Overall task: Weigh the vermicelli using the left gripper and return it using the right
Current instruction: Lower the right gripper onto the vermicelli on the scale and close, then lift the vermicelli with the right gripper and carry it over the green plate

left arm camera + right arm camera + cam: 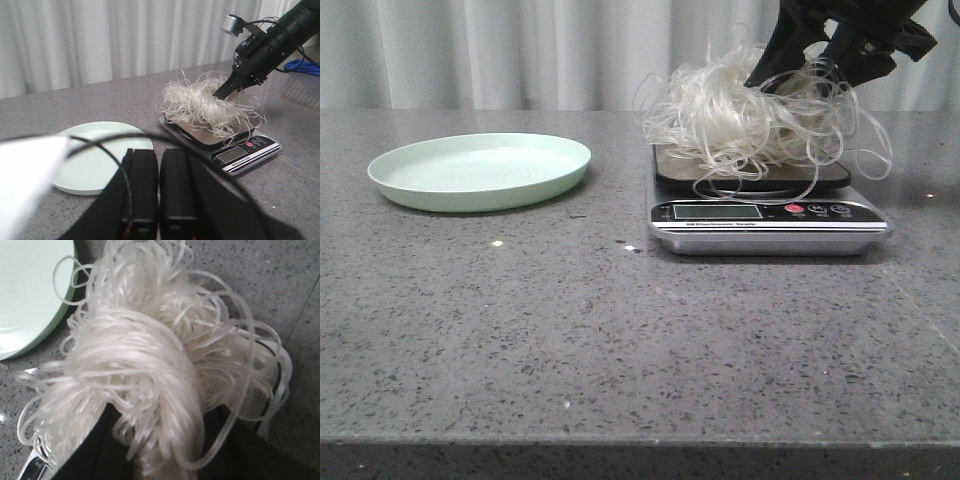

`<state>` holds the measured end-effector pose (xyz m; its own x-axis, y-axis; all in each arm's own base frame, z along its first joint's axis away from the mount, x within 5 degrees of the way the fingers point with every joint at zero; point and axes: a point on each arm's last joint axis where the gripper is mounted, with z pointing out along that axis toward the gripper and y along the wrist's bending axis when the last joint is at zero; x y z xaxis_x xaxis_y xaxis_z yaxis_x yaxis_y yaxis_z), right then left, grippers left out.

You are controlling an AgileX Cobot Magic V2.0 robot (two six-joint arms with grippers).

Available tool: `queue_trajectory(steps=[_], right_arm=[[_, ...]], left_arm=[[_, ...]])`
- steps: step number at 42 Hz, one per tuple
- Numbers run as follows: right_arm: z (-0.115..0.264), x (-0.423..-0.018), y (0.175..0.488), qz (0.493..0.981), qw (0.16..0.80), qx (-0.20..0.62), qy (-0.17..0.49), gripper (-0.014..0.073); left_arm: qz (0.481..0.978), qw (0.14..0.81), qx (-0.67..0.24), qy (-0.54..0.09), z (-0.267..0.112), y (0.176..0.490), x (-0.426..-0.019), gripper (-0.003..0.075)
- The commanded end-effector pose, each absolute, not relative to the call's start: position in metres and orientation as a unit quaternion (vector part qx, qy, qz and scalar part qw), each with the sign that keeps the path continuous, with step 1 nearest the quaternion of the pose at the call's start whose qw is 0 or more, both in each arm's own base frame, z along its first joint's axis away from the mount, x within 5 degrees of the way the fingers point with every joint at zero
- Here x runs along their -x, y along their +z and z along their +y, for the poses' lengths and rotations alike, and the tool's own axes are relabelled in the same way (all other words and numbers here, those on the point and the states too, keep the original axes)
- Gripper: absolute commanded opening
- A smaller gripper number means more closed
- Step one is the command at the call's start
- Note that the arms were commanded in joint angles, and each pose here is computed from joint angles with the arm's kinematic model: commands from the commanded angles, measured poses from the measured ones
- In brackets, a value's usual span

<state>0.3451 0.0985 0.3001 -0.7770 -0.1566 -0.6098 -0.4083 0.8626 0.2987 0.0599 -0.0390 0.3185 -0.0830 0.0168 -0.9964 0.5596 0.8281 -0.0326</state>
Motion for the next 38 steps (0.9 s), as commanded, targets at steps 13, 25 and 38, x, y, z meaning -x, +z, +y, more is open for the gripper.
queue_trajectory(steps=[13, 25, 38], right_arm=[[0.094, -0.323, 0.379, 0.873, 0.405, 0.183, 0.202, 0.0158], [0.1, -0.312, 0.43, 0.837, 0.446, 0.19, 0.253, 0.0158], [0.135, -0.302, 0.465, 0.765, 0.497, 0.196, 0.358, 0.0151]], left_arm=[[0.675, 0.673, -0.198, -0.228, -0.04, 0.333, -0.059, 0.0137], [0.675, 0.673, -0.198, -0.228, -0.04, 0.333, -0.059, 0.0137], [0.675, 0.673, -0.198, -0.228, -0.04, 0.333, -0.059, 0.0137]])
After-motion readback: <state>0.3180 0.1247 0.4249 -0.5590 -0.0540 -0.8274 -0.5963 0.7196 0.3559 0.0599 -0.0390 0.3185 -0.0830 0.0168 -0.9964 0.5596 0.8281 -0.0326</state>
